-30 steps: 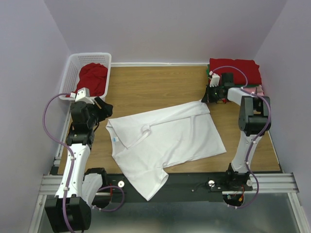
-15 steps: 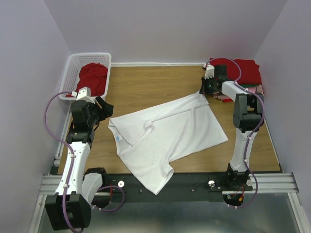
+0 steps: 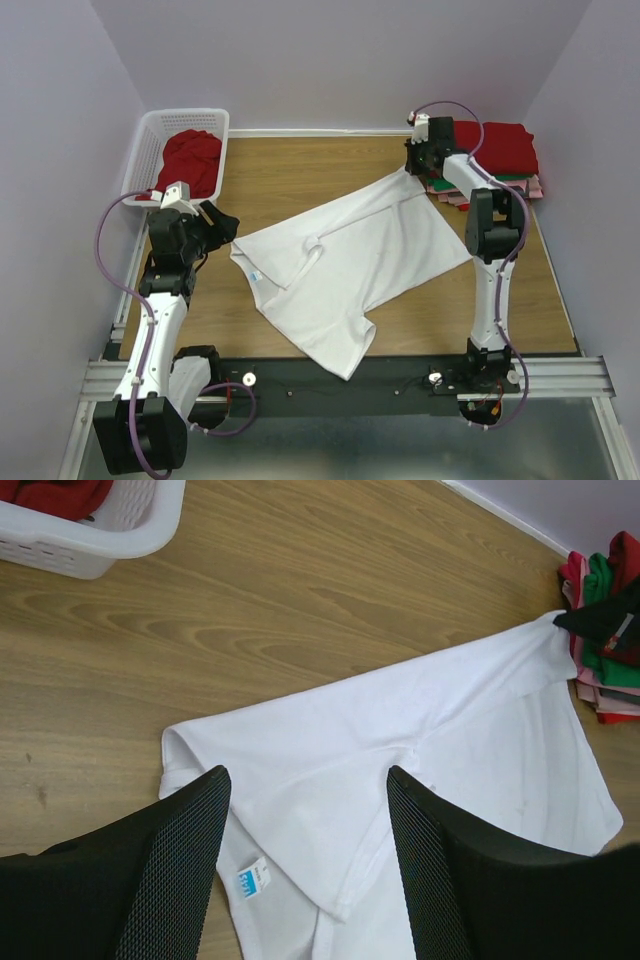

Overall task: Fold and stack the t-shirts
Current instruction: Fold the tshirt

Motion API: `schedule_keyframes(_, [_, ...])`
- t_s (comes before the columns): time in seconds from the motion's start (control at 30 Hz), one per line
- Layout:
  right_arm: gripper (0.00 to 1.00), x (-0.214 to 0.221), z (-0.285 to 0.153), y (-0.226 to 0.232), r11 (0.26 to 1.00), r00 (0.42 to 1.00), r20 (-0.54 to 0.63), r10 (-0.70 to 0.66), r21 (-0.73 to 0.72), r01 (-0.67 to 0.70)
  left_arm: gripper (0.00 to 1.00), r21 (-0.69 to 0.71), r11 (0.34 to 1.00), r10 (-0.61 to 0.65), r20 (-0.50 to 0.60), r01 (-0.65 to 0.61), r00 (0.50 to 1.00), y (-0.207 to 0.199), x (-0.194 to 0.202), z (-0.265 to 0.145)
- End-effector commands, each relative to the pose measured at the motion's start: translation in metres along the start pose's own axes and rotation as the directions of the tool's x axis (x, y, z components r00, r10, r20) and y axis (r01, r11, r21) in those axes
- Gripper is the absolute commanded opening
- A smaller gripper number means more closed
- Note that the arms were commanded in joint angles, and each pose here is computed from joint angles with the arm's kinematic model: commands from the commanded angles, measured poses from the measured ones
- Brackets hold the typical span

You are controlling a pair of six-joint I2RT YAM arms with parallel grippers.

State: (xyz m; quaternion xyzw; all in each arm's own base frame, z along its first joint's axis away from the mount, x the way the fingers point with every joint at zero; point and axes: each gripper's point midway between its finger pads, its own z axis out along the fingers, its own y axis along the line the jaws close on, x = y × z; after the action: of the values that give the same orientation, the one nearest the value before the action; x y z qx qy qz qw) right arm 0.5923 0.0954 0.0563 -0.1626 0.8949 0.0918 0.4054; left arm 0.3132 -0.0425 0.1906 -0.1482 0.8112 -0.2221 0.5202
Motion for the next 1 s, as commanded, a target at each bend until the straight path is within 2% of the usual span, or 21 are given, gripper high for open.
schedule_keyframes(0.0, [0.1,-0.008,0.017,-0.01,0.998,1.0,0.012,0.003,0.057,-0.003,0.71,0.043,0.999,0.019,0.027,-0.021,0.999,-0.012,-0.012,-0.005])
schedule_keyframes(0.03, [0.22,-0.018,0.018,-0.011,0.998,0.999,0.033,-0.003,0.062,0.001,0.71,0.039,0.999,0.03,0.031,-0.032,0.999,-0.013,-0.016,-0.005])
schedule_keyframes(0.13, [0.46,-0.03,0.019,-0.014,0.996,0.998,0.048,-0.028,0.086,0.024,0.7,0.046,0.998,0.049,0.034,-0.05,0.998,-0.017,-0.02,-0.004])
schedule_keyframes(0.23, [0.51,-0.054,0.005,-0.015,0.991,0.994,0.088,-0.063,0.12,0.052,0.7,0.05,0.996,0.078,0.025,-0.079,0.997,-0.02,-0.019,0.002])
schedule_keyframes(0.33, [0.61,-0.08,-0.019,-0.014,0.988,0.986,0.138,-0.091,0.136,0.072,0.68,0.021,0.992,0.126,0.02,-0.126,0.992,-0.023,-0.026,0.015])
schedule_keyframes(0.4, [0.69,-0.095,-0.047,-0.001,0.991,0.978,0.173,-0.114,0.085,0.1,0.67,0.013,0.983,0.184,-0.044,-0.184,0.982,-0.032,-0.012,0.032])
schedule_keyframes(0.43, [0.78,-0.117,-0.079,0.021,0.988,0.96,0.236,-0.15,0.003,0.154,0.67,-0.002,0.974,0.225,-0.054,-0.225,0.973,-0.047,-0.012,0.037])
schedule_keyframes(0.47, [0.82,-0.116,-0.092,0.033,0.983,0.955,0.248,-0.162,-0.048,0.179,0.67,-0.018,0.968,0.247,-0.077,-0.249,0.966,-0.049,-0.008,0.044])
schedule_keyframes(0.5, [0.86,-0.092,-0.095,0.048,0.974,0.963,0.216,-0.16,-0.122,0.189,0.66,-0.024,0.962,0.268,-0.104,-0.272,0.958,-0.052,-0.003,0.05])
schedule_keyframes(0.53, [0.89,-0.084,-0.109,0.063,0.961,0.962,0.221,-0.161,-0.188,0.204,0.61,-0.068,0.948,0.297,-0.155,-0.31,0.942,-0.049,0.006,0.063])
schedule_keyframes(0.57, [0.89,-0.092,-0.141,0.086,0.931,0.946,0.277,-0.166,-0.273,0.243,0.56,-0.086,0.941,0.308,-0.179,-0.326,0.935,-0.047,0.01,0.068])
schedule_keyframes(0.6, [0.89,-0.061,-0.144,0.096,0.921,0.964,0.226,-0.14,-0.329,0.21,0.48,-0.11,0.934,0.313,-0.21,-0.341,0.926,-0.043,0.016,0.074])
schedule_keyframes(0.67, [0.89,-0.053,-0.175,0.114,0.902,0.965,0.24,-0.105,-0.385,0.194,0.39,-0.15,0.914,0.327,-0.278,-0.377,0.903,-0.034,0.031,0.088])
schedule_keyframes(0.77, [0.89,-0.005,-0.184,0.127,0.89,0.984,0.162,-0.077,-0.433,0.141,0.38,-0.193,0.875,0.359,-0.358,-0.445,0.862,-0.02,0.049,0.104])
schedule_keyframes(0.83, [0.89,0.003,-0.199,0.129,0.894,0.98,0.176,-0.094,-0.419,0.161,0.38,-0.21,0.847,0.371,-0.423,-0.488,0.826,-0.012,0.064,0.115])
schedule_keyframes(0.9, [0.89,0.027,-0.199,0.128,0.9,0.985,0.139,-0.104,-0.407,0.153,0.37,-0.208,0.827,0.377,-0.484,-0.522,0.79,-0.003,0.081,0.124])
schedule_keyframes(0.97, [0.89,0.034,-0.202,0.127,0.905,0.985,0.135,-0.108,-0.397,0.154,0.36,-0.196,0.823,0.377,-0.513,-0.533,0.771,-0.001,0.09,0.129])
